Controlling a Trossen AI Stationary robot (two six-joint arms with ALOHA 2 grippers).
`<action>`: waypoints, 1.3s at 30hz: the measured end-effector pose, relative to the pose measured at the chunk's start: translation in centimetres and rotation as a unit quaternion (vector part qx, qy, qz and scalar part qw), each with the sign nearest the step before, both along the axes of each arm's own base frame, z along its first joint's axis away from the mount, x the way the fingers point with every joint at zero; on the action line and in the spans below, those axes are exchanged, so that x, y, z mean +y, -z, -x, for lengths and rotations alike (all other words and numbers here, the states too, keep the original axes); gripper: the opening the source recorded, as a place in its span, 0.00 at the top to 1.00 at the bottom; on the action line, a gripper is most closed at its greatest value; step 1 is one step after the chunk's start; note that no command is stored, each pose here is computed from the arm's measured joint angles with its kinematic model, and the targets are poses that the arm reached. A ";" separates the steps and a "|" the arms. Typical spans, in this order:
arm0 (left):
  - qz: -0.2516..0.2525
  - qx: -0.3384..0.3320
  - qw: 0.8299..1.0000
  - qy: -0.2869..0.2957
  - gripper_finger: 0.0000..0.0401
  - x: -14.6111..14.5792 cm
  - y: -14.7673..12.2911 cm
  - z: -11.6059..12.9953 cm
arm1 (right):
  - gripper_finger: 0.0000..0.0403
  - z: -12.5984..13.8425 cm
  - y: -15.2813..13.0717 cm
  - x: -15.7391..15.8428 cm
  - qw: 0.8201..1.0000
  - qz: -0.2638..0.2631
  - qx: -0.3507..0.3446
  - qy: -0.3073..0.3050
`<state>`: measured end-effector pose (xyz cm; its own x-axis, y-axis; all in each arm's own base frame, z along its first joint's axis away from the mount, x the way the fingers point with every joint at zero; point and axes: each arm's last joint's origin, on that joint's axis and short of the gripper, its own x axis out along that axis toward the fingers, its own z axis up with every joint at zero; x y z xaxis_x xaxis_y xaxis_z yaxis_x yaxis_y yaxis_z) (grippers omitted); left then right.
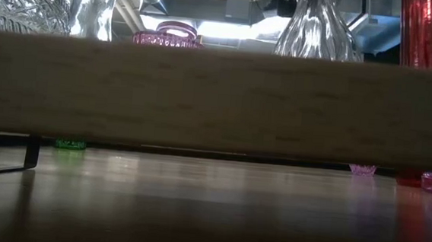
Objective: Sort vases onto shelf
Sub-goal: Put the transparent vase aligned with the other transparent vases on the shelf
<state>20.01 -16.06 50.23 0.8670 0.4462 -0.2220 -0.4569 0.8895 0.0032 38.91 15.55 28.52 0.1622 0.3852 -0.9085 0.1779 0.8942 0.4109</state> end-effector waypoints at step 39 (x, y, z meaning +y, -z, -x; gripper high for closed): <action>0.013 0.004 1.000 0.002 0.63 0.3 0.1 -0.4 | 1.00 4.3 5.1 -4.0 0.974 0.106 0.094 0.174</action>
